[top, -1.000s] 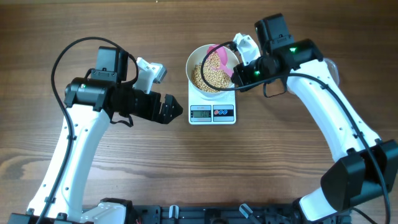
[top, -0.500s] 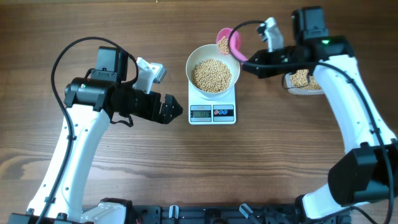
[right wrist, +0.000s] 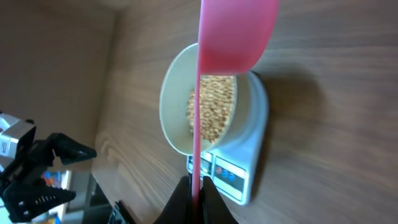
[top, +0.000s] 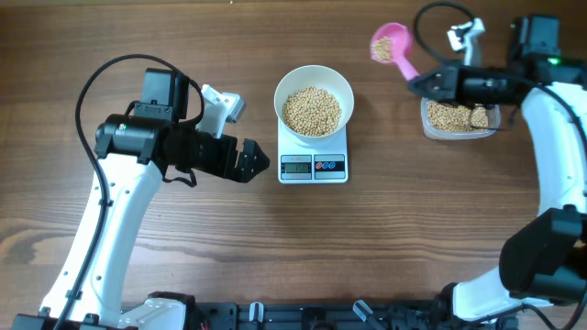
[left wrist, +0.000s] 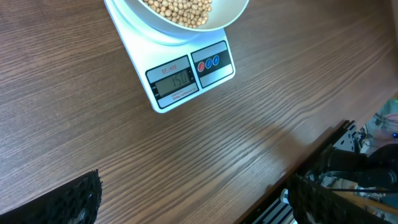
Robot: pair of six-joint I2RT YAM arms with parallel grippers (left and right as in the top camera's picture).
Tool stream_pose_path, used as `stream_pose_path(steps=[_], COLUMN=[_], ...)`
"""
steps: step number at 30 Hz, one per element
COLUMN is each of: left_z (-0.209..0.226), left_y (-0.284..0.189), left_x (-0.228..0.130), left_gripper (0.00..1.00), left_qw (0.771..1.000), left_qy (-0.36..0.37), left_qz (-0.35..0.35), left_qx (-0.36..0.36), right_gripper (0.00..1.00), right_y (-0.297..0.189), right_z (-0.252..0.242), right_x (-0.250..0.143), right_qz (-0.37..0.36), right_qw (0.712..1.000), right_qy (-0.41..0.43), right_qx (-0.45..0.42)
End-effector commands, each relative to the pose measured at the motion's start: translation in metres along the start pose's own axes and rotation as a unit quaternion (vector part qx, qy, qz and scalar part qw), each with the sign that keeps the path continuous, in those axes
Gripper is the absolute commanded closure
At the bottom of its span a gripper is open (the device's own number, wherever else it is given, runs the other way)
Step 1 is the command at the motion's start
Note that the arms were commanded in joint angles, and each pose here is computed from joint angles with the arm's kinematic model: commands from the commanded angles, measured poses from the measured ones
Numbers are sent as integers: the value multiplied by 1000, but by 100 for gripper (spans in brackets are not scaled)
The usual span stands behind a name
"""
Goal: Scoop item into bowl and weigh 150g on scale
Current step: 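Move the pink scoop back right over the soybean tub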
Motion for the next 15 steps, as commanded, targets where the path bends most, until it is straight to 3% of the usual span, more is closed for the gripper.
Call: stream_pose_path(steps=[1, 8, 15], left_z=[-5, -5, -5], left_y=[-1, -1, -1], left_x=[-2, -2, -2], left_gripper=[0, 0, 0], left_qw=[1000, 1000, 1000], left_qy=[3, 2, 2], left_qz=[-1, -1, -1], left_qx=[-10, -10, -10], right_gripper=[96, 96, 96], right_y=[-31, -74, -107], right_z=[-5, -39, -79], right_x=[6, -8, -33], right_qz=[-31, -51, -31], right_qw=[999, 997, 986], right_qy=[-15, 24, 63], right_qx=[-17, -57, -152])
Point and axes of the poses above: each gripper's point midway between its finger pads, its own y axis out along the fingers, its own z axis along the line the jaws close on, x = y × z, the point moved 3 cm from there along -y, back along the fingers, and after that the axes turned 8 degrees about -y, right-handed, at the moved point
